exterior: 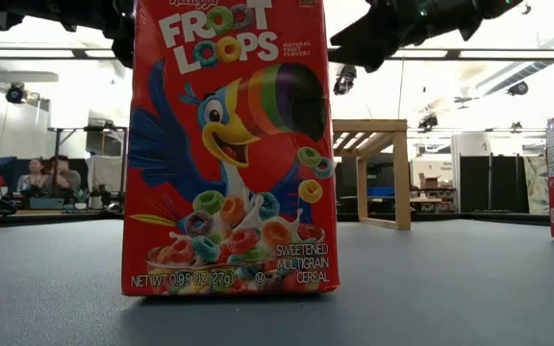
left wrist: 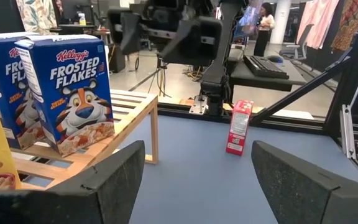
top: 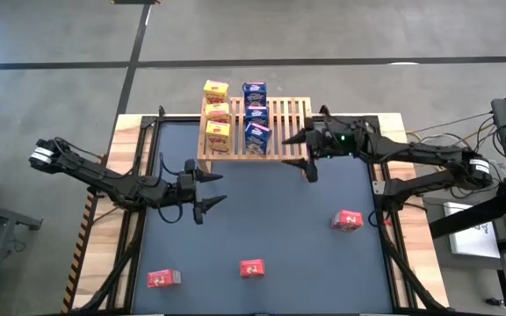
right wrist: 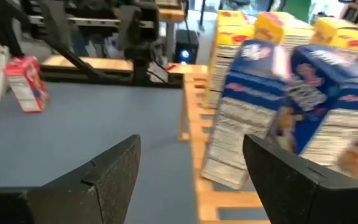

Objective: Stack cereal on shelf
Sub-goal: Put the blue cereal box on the shelf aligned with the other blue cereal boxes, then put the bottom left red cereal box on the shelf

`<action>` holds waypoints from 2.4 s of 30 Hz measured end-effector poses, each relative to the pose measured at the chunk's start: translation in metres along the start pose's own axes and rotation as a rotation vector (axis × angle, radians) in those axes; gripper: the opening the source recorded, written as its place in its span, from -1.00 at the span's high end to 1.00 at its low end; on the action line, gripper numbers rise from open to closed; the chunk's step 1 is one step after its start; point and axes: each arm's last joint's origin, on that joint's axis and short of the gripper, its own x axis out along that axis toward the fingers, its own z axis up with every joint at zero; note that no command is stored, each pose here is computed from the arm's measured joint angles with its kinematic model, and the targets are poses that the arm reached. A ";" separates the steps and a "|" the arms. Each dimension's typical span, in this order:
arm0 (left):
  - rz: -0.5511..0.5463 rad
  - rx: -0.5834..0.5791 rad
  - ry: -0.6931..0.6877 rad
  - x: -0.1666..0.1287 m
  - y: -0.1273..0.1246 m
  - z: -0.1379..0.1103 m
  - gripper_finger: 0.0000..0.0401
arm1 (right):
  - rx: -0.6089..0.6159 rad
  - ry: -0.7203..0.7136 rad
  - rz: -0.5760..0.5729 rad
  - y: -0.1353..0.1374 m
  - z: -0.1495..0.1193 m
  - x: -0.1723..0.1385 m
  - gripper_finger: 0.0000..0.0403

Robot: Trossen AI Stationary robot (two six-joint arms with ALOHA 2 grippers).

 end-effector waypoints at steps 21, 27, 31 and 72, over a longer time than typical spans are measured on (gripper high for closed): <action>0.002 0.008 0.019 0.000 0.000 -0.002 -0.39 | 0.056 0.004 0.045 0.000 -0.043 0.063 -0.34; 0.002 0.007 0.023 0.000 0.000 -0.002 -0.39 | 0.059 0.024 0.023 -0.002 -0.045 0.068 -0.34; 0.003 0.006 0.029 0.000 0.000 -0.003 -0.39 | 0.051 0.030 -0.013 -0.003 -0.043 0.066 -0.34; -0.106 -0.198 0.051 -0.008 -0.020 -0.002 -0.39 | 0.001 0.020 0.027 0.100 -0.043 -0.004 -0.34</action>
